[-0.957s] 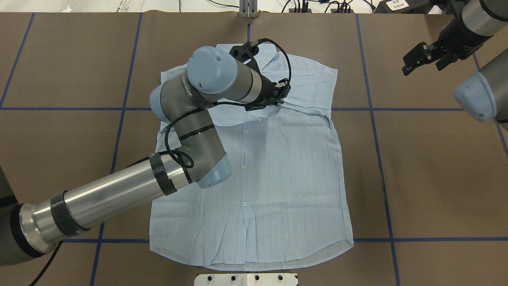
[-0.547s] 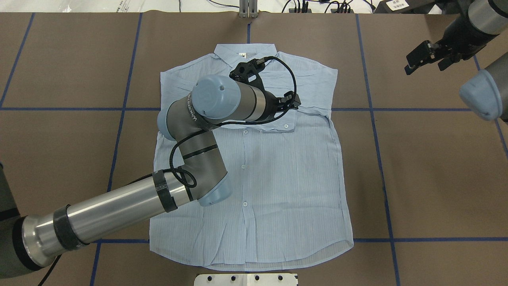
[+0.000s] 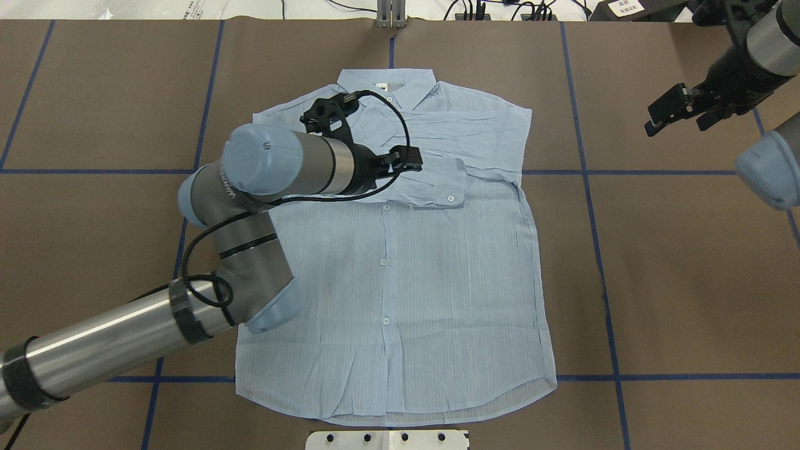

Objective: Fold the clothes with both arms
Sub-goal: 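Lay the sleeve across the shirt chest and open the left gripper, then withdraw the left gripper beside the shirt while the right gripper reaches the hem corner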

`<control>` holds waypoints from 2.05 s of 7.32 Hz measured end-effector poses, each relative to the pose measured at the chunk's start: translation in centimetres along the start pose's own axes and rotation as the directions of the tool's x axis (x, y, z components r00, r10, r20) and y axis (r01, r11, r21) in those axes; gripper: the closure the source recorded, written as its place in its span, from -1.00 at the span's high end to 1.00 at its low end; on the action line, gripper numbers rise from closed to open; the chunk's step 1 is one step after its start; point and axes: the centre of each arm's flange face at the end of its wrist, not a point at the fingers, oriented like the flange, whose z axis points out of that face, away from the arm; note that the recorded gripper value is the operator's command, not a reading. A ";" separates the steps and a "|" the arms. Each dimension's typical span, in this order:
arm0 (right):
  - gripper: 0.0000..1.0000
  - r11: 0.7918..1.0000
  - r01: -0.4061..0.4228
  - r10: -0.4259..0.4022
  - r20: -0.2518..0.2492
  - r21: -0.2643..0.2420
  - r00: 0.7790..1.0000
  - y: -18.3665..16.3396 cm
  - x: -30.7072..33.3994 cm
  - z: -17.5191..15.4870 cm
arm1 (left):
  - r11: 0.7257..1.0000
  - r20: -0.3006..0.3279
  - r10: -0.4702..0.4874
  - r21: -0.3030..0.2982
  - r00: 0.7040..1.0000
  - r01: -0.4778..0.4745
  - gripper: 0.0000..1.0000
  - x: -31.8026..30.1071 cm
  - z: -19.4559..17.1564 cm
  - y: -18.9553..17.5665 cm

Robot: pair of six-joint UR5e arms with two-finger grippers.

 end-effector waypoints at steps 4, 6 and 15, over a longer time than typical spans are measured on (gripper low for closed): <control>1.00 0.998 -0.059 0.059 -0.031 -0.006 0.998 8.7 -7.5 4.5 | 0.998 0.241 0.060 -0.016 0.969 -0.058 0.99 -4.2 -11.4 1.3; 1.00 0.995 -0.095 0.095 -0.005 0.006 0.995 14.9 -11.4 10.3 | 0.998 0.296 0.071 -0.023 0.952 -0.067 0.99 -7.0 -15.4 2.0; 0.12 0.986 -0.148 0.143 -0.058 -0.078 0.988 28.8 -20.1 20.4 | 0.997 0.308 0.080 -0.025 0.948 -0.076 0.99 -8.1 -16.6 2.7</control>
